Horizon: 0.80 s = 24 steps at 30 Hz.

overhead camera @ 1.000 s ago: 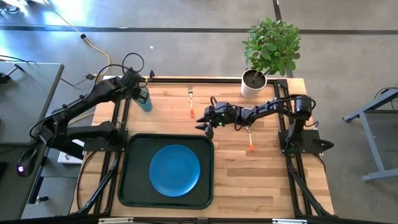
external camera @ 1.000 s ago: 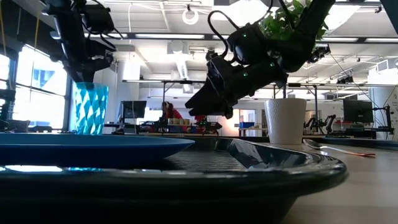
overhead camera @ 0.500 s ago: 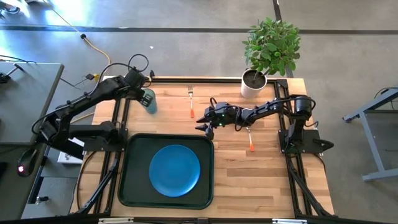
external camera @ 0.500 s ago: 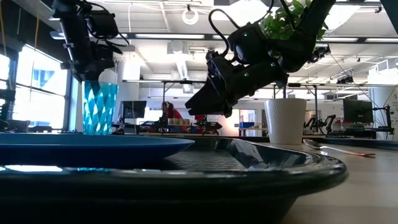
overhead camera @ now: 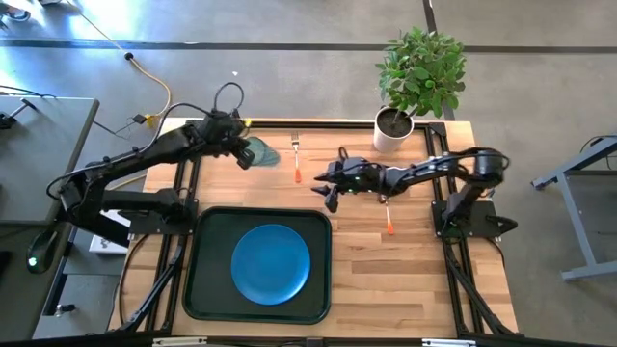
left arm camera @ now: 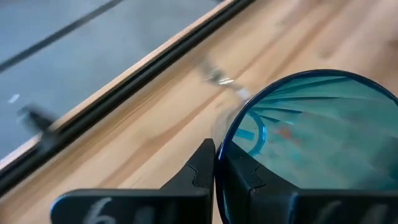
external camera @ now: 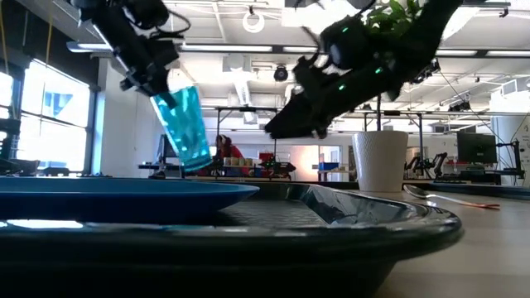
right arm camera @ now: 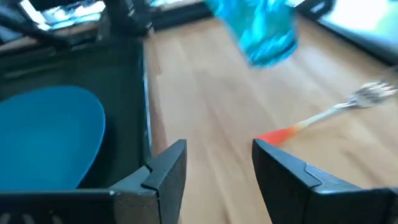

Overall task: Pick and place plate/cup/fork/spoon on tray
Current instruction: Put the blue cup on the black tray to the top right of the blue plate

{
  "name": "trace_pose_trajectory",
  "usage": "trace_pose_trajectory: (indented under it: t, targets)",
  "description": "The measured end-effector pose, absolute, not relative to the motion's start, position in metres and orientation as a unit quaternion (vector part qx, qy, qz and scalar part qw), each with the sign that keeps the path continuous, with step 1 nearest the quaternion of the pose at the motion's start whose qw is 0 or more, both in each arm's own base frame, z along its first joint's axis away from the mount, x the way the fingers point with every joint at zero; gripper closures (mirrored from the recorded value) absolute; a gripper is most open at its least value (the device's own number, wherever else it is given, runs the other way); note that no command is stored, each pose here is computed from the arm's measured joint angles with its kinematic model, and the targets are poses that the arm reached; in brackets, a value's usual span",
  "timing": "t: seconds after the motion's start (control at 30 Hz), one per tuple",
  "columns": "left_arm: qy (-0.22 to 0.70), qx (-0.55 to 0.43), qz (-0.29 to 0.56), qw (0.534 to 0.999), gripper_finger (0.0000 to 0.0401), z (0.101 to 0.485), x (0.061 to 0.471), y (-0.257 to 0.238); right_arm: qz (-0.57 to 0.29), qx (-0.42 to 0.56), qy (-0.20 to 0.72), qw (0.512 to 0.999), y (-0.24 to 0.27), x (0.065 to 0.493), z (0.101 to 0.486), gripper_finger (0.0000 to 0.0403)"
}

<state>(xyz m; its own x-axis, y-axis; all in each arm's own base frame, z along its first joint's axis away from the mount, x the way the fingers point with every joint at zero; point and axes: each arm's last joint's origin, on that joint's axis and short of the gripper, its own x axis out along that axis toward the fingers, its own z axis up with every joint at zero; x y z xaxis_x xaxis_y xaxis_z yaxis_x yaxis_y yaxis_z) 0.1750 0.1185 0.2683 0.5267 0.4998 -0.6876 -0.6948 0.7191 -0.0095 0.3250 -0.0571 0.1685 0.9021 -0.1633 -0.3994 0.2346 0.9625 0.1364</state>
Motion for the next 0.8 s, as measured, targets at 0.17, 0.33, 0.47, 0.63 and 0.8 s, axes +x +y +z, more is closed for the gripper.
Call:
trace_pose_trajectory:
  t: [0.17, 0.33, 0.47, 0.63, 0.8]
  targets:
    - [0.290, -0.112, 0.306, 0.900, 0.0397, 0.274, 0.202, 0.102, -0.180, 0.080, 0.146, 0.970, -0.045, 0.277, 0.196, 0.0229]
    - [0.218, -0.063, 0.247, 0.942, 0.0397, 0.280, 0.234, 0.085, -0.192, 0.044, 0.079, 0.977, -0.022, 0.232, 0.220, 0.0229]
    - [0.177, -0.025, 0.192, 0.965, 0.0397, 0.281, 0.255, 0.073, -0.173, 0.046, 0.035, 0.983, -0.004, 0.204, 0.228, 0.0229]
    - [0.165, -0.066, 0.195, 0.965, 0.0397, 0.269, 0.272, 0.073, -0.103, 0.064, 0.000, 0.993, 0.013, 0.192, 0.239, 0.0229]
    - [0.210, -0.110, 0.151, 0.960, 0.0397, 0.256, 0.300, 0.078, -0.028, 0.014, 0.002, 1.000, 0.022, 0.198, 0.265, 0.0229]
